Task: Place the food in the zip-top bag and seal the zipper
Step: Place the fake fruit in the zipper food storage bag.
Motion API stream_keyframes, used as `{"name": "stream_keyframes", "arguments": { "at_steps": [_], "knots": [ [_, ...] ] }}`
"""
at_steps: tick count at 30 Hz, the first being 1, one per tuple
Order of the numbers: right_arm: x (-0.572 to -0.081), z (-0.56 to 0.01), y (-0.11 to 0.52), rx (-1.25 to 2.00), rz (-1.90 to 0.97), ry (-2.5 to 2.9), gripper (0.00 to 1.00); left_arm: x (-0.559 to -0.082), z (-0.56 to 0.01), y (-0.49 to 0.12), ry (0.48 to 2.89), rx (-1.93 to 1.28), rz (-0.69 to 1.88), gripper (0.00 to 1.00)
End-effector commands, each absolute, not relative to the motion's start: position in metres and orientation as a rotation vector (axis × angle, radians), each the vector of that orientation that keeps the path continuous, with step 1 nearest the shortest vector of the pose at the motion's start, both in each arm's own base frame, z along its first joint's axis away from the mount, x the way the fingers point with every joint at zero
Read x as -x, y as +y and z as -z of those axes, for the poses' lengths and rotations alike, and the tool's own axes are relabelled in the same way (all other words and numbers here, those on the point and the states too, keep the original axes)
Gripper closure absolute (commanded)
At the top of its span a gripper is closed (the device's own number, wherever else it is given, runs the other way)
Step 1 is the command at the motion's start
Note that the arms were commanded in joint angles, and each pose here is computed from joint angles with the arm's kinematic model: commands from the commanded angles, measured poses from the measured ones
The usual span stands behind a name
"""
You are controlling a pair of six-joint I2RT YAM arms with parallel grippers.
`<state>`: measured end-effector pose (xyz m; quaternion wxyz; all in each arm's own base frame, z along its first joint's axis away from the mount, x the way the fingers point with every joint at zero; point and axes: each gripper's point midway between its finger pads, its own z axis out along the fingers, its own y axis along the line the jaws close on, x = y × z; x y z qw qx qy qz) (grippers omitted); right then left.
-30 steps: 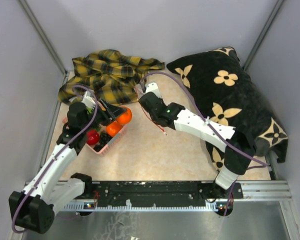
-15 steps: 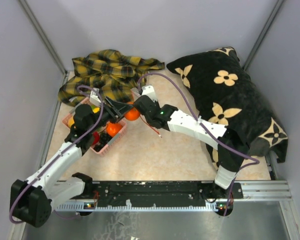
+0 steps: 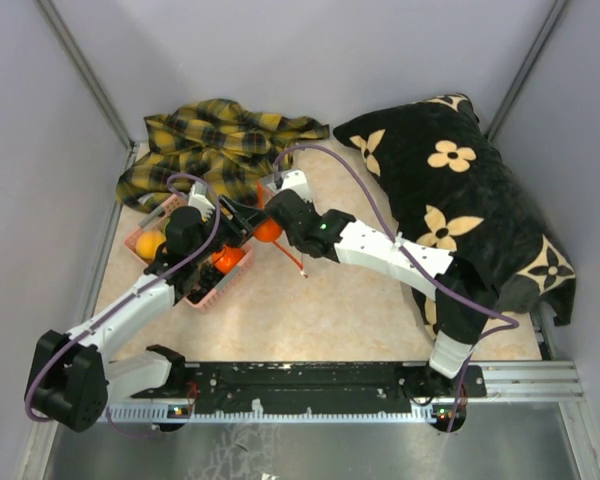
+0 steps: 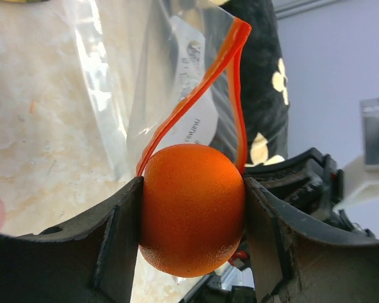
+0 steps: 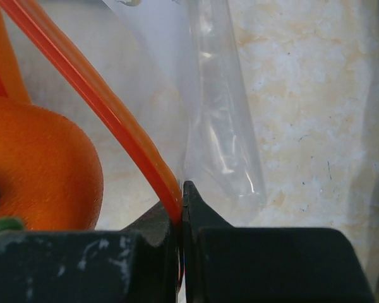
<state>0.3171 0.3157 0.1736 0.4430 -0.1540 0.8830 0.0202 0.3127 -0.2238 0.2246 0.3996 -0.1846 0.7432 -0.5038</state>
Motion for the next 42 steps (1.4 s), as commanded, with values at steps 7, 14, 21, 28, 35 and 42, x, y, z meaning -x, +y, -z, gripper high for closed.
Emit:
{"name": "stream_keyframes", "arguments": {
  "at_steps": [7, 14, 21, 28, 35, 42],
  "knots": [
    [-0.312, -0.225, 0.344, 0.339, -0.295, 2.073, 1.00, -0.328, -0.219, -0.214, 1.889, 0.481, 1.130, 0.55],
    [-0.307, -0.214, 0.356, 0.366, -0.359, 2.097, 1.00, -0.327, -0.227, -0.220, 1.872, 0.483, 1.194, 0.54],
    [-0.300, -0.208, 0.364, 0.369, -0.433, 2.114, 1.00, -0.327, -0.225, -0.217, 1.876, 0.510, 1.183, 0.51],
    [-0.292, -0.210, 0.378, 0.393, -0.531, 2.116, 1.00, -0.332, -0.217, -0.217, 1.899, 0.517, 1.146, 0.48],
    [-0.291, -0.219, 0.374, 0.378, -0.538, 2.094, 1.00, -0.336, -0.214, -0.218, 1.935, 0.499, 1.076, 0.29],
    [-0.291, -0.221, 0.369, 0.367, -0.532, 2.094, 1.00, -0.334, -0.229, -0.219, 1.941, 0.441, 1.057, 0.07]
  ]
}}
